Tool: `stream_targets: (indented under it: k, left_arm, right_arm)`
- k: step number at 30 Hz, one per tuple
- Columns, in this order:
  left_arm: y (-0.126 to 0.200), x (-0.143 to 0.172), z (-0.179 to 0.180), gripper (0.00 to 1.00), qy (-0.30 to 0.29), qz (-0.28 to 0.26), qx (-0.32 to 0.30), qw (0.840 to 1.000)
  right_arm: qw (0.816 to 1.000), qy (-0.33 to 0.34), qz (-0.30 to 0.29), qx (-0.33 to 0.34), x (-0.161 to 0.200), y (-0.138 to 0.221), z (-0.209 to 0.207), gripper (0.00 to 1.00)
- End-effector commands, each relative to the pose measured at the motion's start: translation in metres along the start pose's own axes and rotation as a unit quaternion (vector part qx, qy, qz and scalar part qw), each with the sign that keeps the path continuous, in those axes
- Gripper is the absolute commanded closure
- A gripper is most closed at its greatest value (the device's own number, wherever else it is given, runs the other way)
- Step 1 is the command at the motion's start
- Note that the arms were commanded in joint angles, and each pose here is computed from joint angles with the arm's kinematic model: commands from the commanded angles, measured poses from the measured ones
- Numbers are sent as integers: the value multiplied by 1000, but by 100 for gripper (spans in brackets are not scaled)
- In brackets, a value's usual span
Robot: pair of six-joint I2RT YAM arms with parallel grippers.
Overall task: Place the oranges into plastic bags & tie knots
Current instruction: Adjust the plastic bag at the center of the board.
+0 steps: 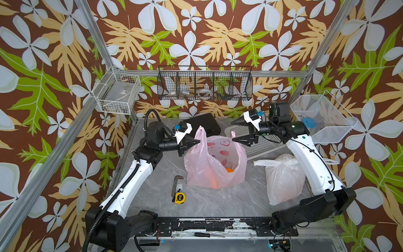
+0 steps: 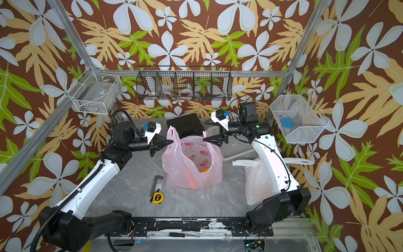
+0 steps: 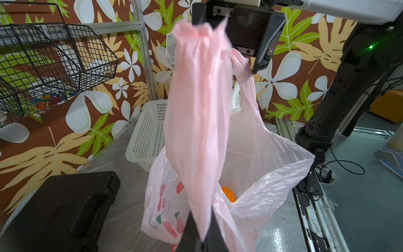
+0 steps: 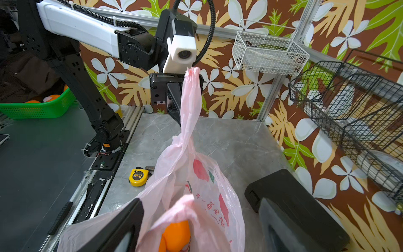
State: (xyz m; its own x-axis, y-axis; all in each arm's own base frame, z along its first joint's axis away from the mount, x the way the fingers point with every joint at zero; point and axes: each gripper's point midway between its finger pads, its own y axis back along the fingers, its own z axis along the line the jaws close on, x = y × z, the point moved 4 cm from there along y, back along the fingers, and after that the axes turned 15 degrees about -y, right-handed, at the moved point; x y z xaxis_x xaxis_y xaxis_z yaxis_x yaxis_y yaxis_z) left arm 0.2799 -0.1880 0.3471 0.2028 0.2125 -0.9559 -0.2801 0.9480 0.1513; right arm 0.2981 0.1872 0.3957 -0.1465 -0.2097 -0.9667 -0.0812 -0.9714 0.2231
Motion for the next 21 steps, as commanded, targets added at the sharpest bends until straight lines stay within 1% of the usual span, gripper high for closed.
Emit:
stream_targets:
  k: [1,3,8,10,12,13,14,17,19,21]
  left_arm:
    - [1,-4,-1,100,-6,-4,4,1000]
    - [1,-5,-1,100,-7,-3,4,1000]
    - [1,-6,-1,100,-8,-2,8,1000]
    - [1,-6,-1,100,-9,-1,8,1000]
    - [2,-5,-2,100,-9,-1,7,1000]
    - [2,-5,-2,100,-9,-1,7,1000]
    - [2,-6,-2,100,-9,-1,6,1000]
    - [4,-9,-5,100,-8,-7,9,1000]
    - [7,-18,-10,100,-10,-20,19,1000]
    - [10,-28,-16,100,-8,-36,31,999]
  right_arm:
    - [1000,-14,6,-5,8,-2,0,18]
    - [1000,-19,8,-6,12,-3,-2,21]
    - [1000,-15,8,-14,11,-7,1,37]
    - [1000,-15,9,-16,10,-8,1,40]
    - [1000,-18,9,-16,8,-9,0,46]
    - [1000,-19,10,-13,8,-9,-1,51]
    - [1000,-19,10,-9,7,-9,-1,60]
    - [1000,-20,4,9,1,-8,-1,78]
    - [1000,-15,-7,25,-9,-3,3,86]
    - [998,-14,-21,62,-24,5,6,90]
